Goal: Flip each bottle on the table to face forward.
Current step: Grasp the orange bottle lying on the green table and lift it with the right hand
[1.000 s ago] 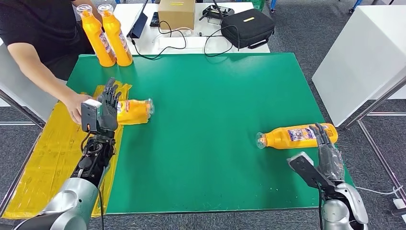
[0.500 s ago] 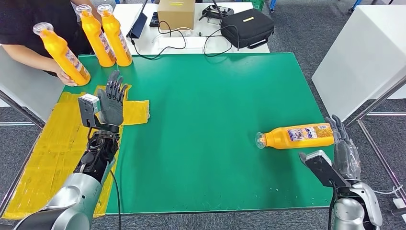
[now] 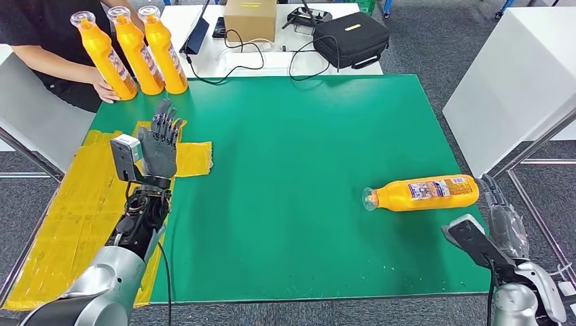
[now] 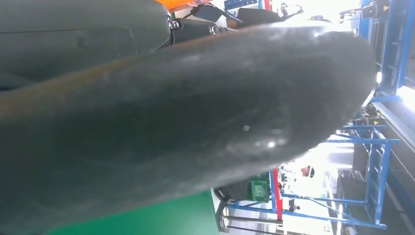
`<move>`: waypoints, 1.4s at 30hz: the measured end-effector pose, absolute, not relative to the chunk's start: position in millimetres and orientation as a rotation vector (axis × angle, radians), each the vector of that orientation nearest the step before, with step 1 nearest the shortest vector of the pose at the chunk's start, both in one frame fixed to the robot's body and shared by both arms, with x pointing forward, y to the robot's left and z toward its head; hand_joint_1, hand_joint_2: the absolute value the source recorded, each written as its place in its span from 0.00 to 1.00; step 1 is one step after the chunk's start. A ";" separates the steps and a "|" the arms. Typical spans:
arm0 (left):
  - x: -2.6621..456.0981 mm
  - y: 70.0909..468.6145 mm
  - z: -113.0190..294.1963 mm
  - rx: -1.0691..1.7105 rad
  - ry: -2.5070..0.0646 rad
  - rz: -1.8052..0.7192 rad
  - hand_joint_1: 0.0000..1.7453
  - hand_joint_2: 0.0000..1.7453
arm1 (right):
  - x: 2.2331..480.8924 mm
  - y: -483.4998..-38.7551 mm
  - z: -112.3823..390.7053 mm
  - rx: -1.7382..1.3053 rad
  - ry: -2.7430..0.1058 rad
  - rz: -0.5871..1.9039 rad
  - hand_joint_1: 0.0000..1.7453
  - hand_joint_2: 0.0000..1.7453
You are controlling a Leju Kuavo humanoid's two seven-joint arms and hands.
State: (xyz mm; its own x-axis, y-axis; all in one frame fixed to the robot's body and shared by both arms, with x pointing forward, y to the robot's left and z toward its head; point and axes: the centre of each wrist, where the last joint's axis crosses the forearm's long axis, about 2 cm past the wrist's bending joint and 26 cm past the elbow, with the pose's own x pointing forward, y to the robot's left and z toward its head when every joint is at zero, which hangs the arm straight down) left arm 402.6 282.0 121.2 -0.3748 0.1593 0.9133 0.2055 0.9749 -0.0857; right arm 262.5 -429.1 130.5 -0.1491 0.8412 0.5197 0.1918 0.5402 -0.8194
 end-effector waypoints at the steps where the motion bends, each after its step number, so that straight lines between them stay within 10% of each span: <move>1: 402.0 282.6 120.8 -0.262 -1.964 -0.051 0.00 0.00 | 261.8 -432.1 130.4 -0.882 -1.655 0.720 0.00 1.00; 42: 425.6 295.2 143.3 -0.296 -2.001 0.010 0.00 0.00 | 382.1 -443.5 133.5 -0.784 -1.379 1.115 0.00 1.00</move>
